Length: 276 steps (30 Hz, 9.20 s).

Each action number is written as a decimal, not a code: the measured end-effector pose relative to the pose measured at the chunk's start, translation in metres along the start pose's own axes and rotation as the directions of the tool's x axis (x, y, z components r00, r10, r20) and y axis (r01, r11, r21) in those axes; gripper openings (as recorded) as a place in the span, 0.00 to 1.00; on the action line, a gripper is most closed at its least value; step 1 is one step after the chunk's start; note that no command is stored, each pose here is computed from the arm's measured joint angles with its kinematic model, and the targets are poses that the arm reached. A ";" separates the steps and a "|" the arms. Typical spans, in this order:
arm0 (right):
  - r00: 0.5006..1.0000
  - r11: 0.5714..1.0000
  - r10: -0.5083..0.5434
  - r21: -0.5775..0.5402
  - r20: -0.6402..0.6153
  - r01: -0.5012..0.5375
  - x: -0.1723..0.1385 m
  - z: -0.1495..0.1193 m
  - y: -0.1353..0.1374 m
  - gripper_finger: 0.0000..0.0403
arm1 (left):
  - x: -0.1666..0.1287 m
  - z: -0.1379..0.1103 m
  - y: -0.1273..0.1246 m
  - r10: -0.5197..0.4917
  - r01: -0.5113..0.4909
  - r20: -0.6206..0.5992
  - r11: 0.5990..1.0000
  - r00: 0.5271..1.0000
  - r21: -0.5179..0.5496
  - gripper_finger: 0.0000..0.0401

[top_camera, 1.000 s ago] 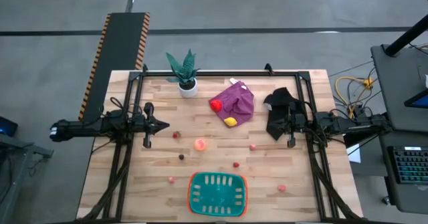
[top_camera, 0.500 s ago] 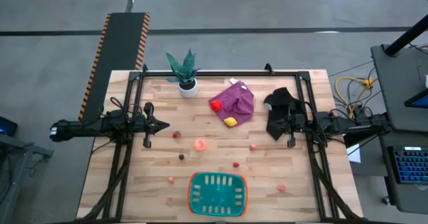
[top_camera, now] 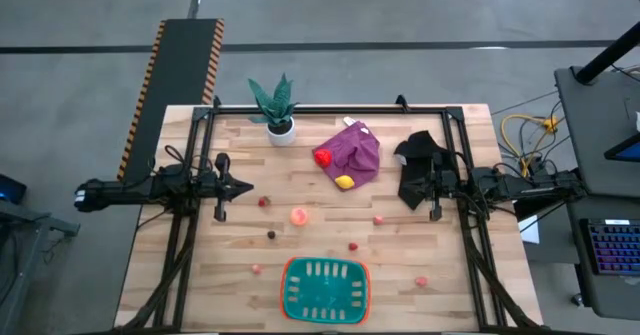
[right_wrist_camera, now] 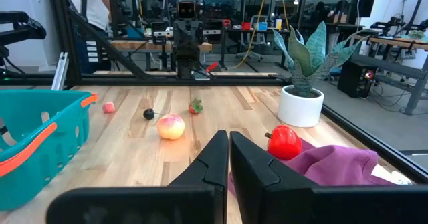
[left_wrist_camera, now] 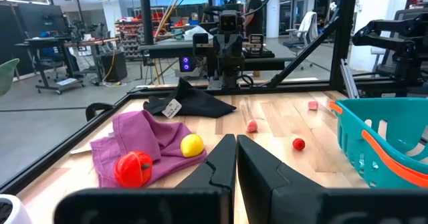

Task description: Pick and placing Produce into tupperware

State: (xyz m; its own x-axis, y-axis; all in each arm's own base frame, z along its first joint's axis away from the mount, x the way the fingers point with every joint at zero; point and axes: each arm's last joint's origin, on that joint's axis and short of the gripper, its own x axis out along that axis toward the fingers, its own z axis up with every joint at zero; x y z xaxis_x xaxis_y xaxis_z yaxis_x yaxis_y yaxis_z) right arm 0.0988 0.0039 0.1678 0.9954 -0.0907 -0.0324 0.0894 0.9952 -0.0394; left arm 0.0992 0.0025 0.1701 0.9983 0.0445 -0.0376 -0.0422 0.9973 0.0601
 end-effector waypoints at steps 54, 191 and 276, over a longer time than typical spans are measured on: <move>0.935 0.986 0.103 0.156 -0.340 -0.052 0.027 0.098 0.005 0.57 | -0.004 0.032 0.007 0.186 -0.177 0.309 0.983 0.933 -0.057 0.42; 0.812 0.984 0.100 -0.064 -0.574 -0.166 0.178 0.105 0.188 0.11 | 0.009 0.022 0.006 0.174 -0.180 0.195 0.984 0.965 0.012 0.42; 0.411 0.912 -0.099 0.082 -0.906 0.401 0.016 0.023 0.249 0.68 | 0.008 0.025 0.006 0.178 -0.184 0.223 0.983 0.958 0.005 0.42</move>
State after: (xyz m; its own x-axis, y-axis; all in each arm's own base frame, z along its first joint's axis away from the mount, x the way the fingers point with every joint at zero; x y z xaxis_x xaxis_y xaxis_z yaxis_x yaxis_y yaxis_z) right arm 0.1375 0.2511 0.1804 0.3681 -0.1687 -0.9144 0.4836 0.8746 0.0333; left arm 0.1083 0.0075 0.1948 0.9582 0.2072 0.1974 -0.2247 0.9718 0.0709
